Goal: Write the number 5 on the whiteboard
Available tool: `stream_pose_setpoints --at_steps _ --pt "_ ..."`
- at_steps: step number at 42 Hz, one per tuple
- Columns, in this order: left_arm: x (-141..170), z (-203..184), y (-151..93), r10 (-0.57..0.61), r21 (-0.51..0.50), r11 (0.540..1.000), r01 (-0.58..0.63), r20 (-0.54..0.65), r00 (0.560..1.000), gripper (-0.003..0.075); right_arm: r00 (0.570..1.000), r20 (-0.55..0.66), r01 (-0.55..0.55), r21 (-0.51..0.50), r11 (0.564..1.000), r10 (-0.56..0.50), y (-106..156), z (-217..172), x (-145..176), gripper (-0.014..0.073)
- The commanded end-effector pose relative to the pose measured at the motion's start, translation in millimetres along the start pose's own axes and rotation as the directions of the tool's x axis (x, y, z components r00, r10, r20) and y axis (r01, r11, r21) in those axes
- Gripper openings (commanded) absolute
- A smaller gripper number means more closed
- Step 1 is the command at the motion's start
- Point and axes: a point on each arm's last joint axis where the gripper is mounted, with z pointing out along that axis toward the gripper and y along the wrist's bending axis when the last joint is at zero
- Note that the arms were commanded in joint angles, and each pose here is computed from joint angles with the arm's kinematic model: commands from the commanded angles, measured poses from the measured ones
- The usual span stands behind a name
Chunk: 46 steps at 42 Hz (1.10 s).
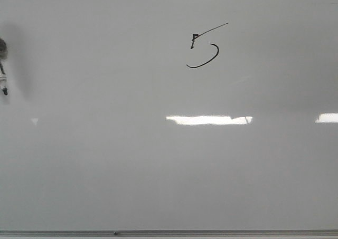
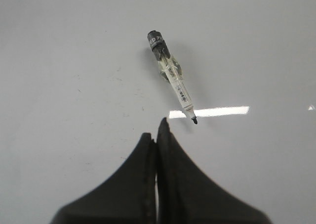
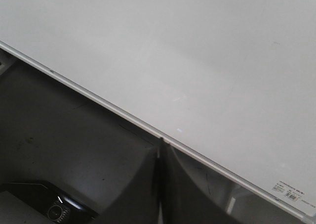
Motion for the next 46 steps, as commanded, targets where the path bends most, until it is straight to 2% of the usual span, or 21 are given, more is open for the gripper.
stream_pose_setpoints --at_steps 1,6,11,20,24,26,29,35,46 --pt "-6.0 -1.5 -0.4 -0.007 0.008 1.000 0.006 0.093 0.996 -0.0020 0.997 0.078 -0.004 0.004 1.000 0.004 -0.9 -5.1 -11.5 -0.0070" --pt "-6.0 -1.5 -0.4 -0.007 0.008 1.000 0.006 0.093 0.996 -0.0020 0.997 0.070 -0.013 0.025 1.000 0.011 -1.4 -0.7 -6.8 -0.0070" --pt "-5.9 -1.3 -0.4 -0.007 0.008 1.000 0.006 0.091 0.996 -0.0020 0.997 0.055 -0.054 0.115 0.992 0.047 -5.7 6.4 2.6 -0.0070" --pt "-5.9 -1.3 -0.4 -0.007 0.008 1.000 0.006 0.091 0.996 -0.0020 0.973 0.195 -0.174 0.245 0.954 0.127 -9.7 12.3 23.9 -0.0070" --pt "-5.9 -1.3 -0.4 -0.007 0.008 1.000 0.006 0.091 0.996 -0.0020 0.928 0.326 -0.258 0.218 0.941 0.179 -4.5 14.2 30.9 -0.0070" --pt "-5.9 -1.3 -0.4 -0.007 0.008 1.000 0.006 0.091 0.996 -0.0020 0.892 0.411 -0.294 0.211 0.932 0.189 -2.7 14.1 32.8 -0.0070" --pt "-5.9 -1.3 -0.4 -0.007 0.008 1.000 0.006 0.091 0.996 -0.0020 0.839 0.514 -0.330 0.219 0.918 0.179 -1.8 17.2 37.1 -0.0066" --pt "-5.9 -1.3 -0.4 -0.007 0.008 1.000 0.006 0.091 0.996 -0.0020 0.747 0.647 -0.386 0.233 0.893 0.154 -2.1 32.9 50.3 -0.0065" --pt "-5.9 -1.3 -0.4 -0.007 0.008 1.000 0.006 0.091 0.996 -0.0020 0.703 0.708 -0.377 0.291 0.879 0.067 -2.3 64.5 84.7 -0.0065"
